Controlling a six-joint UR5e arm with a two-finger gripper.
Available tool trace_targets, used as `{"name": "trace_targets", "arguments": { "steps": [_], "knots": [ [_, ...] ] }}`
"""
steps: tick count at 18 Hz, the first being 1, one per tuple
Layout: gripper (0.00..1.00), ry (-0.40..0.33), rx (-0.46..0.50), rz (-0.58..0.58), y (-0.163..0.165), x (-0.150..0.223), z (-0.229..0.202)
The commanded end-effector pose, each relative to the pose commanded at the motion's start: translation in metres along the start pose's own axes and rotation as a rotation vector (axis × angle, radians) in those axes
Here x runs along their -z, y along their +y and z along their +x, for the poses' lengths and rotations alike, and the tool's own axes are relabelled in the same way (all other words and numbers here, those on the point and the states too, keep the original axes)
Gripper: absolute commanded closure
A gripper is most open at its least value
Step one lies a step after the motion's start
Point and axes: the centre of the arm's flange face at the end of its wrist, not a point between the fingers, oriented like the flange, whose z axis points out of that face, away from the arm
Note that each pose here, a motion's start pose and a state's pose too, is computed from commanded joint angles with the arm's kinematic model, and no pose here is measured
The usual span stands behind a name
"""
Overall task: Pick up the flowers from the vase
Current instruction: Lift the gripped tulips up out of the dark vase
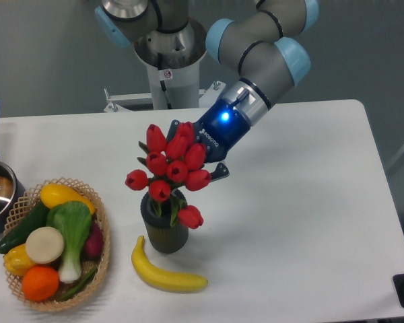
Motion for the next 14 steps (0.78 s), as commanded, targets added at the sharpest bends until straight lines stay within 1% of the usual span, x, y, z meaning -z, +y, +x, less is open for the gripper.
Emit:
{"name": "trace_targets", "arguments": {
  "steps": [3, 6, 11, 14],
  "knots": [
    [0.65, -0.013, 0.036, 0.044, -0.021, 0.015, -0.005],
    [0.65, -0.033, 0.04, 0.061, -0.038, 0.029, -0.013],
    [0.65, -0.044, 0.061, 0.137, -0.057, 0.056, -0.022],
    [0.65, -0.062, 0.081, 0.144, -0.074, 0.07, -0.028]
  ]
}}
